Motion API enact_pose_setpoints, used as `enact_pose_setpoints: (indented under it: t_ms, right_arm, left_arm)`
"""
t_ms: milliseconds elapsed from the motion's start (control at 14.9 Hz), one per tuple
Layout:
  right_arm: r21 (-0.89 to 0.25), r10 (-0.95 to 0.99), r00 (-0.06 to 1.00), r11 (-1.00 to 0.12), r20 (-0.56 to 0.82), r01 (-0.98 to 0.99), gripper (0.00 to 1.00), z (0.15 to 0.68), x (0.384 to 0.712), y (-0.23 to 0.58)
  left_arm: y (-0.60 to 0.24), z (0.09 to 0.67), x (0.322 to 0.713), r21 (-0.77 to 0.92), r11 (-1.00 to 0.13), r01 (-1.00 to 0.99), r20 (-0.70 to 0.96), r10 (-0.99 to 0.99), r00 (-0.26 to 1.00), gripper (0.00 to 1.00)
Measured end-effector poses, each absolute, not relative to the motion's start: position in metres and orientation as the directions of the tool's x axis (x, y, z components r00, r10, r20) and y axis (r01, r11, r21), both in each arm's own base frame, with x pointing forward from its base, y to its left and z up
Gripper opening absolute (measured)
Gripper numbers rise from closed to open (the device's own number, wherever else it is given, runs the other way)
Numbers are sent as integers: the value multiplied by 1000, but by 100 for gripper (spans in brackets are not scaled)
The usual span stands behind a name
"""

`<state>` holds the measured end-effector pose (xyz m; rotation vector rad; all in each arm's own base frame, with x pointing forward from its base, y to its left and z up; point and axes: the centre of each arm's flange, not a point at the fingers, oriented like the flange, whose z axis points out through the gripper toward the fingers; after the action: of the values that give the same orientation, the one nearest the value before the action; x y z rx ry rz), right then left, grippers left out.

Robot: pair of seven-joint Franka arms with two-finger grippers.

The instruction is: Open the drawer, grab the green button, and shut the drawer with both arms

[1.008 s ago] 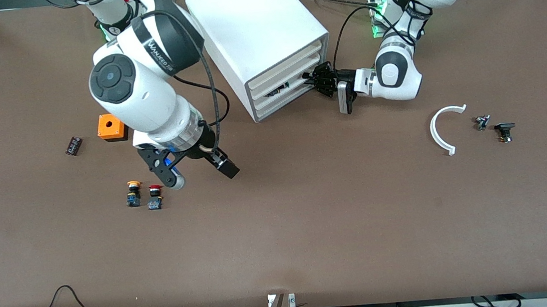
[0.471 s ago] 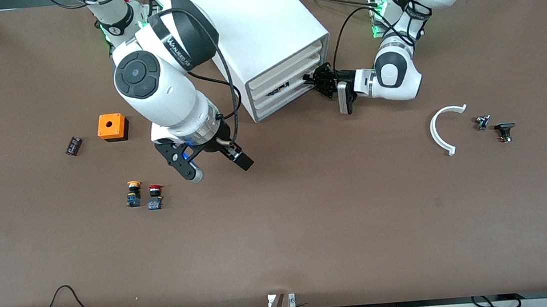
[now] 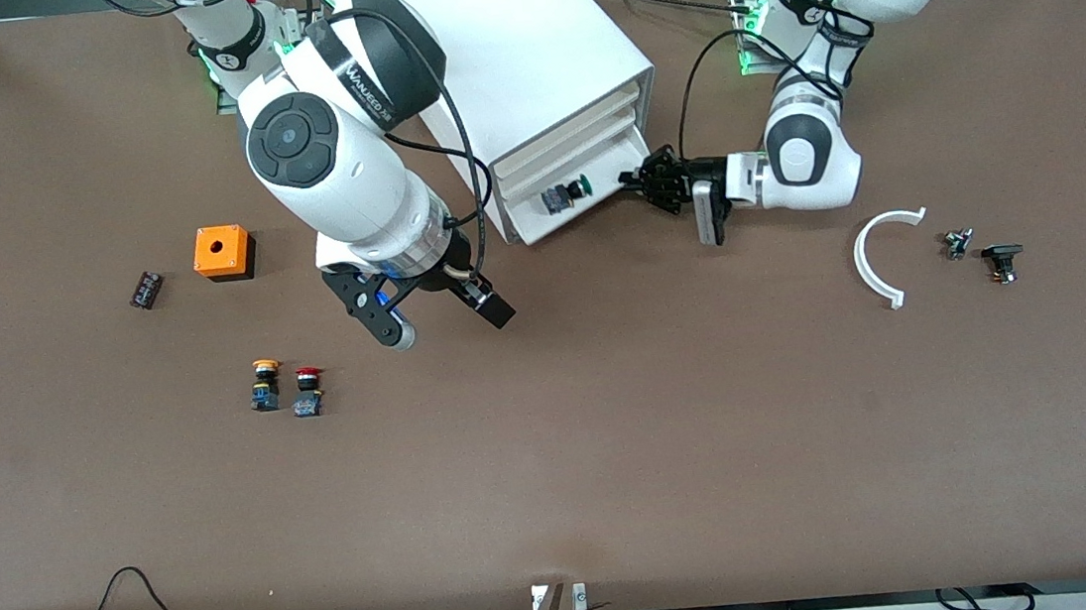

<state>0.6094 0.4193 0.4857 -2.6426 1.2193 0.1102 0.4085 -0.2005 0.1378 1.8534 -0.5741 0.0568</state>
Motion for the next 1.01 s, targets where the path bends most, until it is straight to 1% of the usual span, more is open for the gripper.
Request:
enact_pose_setpoints:
  t_ms: [403,471,538,605,672,739,807,1008]
  right_arm:
    - [-194,-731,663,-636,-161,-747,100,491,601,434]
    - [-199,-724,671,-642,-161,-741,100,492,597,440]
    - [-199,-718,677,-648,-162,-735,100,491,592,448]
    - [-194,-721,673,-645,-166,-739,100,489,586,457]
    - [-182,-737,653,-628,-174,-757,100,485,579,466]
    - [-165,-753,633,-611,-182,-774,100,477,573,476]
    - [-145,-759,624,-607,-185,-782,100,464,565,489]
    - [-111,-766,615,-606,-185,-788,100,419,545,527]
  left_arm:
    - [-158,149,477,826,-308,-472,338,-398,853,13]
    - [-158,145,482,828,-303,-472,338,-402,851,14]
    - [-157,140,484,829,-302,-470,335,-403,851,17]
    - [-157,137,486,830,-300,-470,335,-404,851,18]
    - [-157,138,488,829,-298,-474,340,-404,849,21]
    - [-158,140,490,825,-299,-480,346,-406,846,26]
    - [-158,142,494,819,-297,-491,353,-414,839,39]
    - [-154,149,504,807,-304,-506,357,-431,829,65]
